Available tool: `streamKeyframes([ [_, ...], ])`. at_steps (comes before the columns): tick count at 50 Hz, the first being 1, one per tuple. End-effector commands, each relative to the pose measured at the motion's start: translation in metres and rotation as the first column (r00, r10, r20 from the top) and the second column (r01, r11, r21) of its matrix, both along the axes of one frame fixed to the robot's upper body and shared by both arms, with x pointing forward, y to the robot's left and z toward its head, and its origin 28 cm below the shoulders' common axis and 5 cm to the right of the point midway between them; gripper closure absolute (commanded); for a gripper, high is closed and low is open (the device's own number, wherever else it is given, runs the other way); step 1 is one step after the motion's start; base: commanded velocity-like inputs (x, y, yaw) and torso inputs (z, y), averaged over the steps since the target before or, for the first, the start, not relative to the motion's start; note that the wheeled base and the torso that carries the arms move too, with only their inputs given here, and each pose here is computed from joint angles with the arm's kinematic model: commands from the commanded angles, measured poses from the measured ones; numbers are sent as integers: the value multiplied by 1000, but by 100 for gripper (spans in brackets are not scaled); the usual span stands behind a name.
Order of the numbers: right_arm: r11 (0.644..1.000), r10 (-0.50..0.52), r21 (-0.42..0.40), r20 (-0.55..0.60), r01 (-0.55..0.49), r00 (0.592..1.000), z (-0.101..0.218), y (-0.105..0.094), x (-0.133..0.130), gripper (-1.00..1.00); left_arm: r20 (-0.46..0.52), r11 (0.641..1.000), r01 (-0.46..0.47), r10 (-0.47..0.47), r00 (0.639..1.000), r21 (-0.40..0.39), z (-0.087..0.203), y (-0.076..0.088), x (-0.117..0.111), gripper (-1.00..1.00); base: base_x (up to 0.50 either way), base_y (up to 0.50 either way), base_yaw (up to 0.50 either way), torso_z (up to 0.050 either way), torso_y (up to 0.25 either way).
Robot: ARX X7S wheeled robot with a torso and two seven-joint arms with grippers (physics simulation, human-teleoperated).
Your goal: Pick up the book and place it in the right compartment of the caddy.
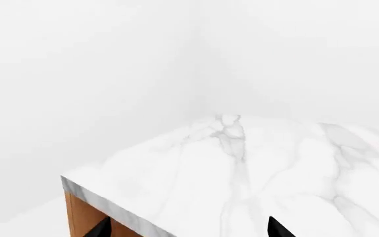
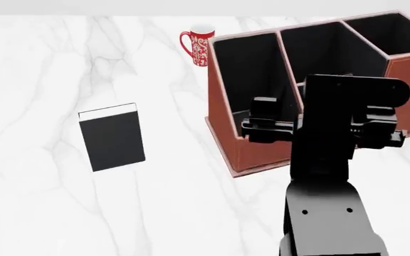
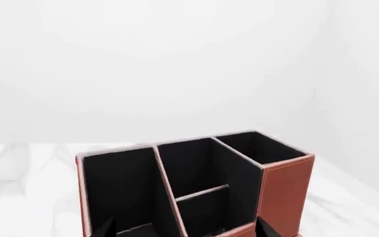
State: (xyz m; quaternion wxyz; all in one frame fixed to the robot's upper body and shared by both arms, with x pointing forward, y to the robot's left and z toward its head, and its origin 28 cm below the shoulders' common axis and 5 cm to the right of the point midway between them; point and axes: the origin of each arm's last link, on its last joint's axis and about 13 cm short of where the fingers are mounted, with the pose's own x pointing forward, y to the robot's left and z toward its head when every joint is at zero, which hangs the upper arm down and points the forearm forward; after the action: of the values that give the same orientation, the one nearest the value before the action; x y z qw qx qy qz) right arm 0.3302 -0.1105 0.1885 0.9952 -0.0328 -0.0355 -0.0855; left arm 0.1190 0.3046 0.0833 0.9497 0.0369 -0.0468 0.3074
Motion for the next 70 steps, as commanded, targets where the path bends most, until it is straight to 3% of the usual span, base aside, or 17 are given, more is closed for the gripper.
streamKeyframes([
  [1,1000,3,-12,2,-3,1000,31,2,7,-100,7,998,-50,50,999,27,8,7,-11,-100,0,0,0,0,0],
  [27,999,12,-34,27,-11,1000,56,6,5,-100,26,998,-53,52,998,23,10,8,-12,-100,497,0,0,0,0],
  [63,998,45,-45,2,-45,999,48,11,7,-100,23,999,-40,39,999,29,10,7,-10,-100,500,0,0,0,1],
  [65,999,36,-7,-12,-36,999,48,12,7,-100,23,999,-40,39,999,29,10,7,-10,-100,500,0,0,0,0],
  [70,998,43,-54,-4,-43,999,47,13,7,-100,25,999,-40,40,999,29,10,7,-10,-100,0,0,0,0,3],
])
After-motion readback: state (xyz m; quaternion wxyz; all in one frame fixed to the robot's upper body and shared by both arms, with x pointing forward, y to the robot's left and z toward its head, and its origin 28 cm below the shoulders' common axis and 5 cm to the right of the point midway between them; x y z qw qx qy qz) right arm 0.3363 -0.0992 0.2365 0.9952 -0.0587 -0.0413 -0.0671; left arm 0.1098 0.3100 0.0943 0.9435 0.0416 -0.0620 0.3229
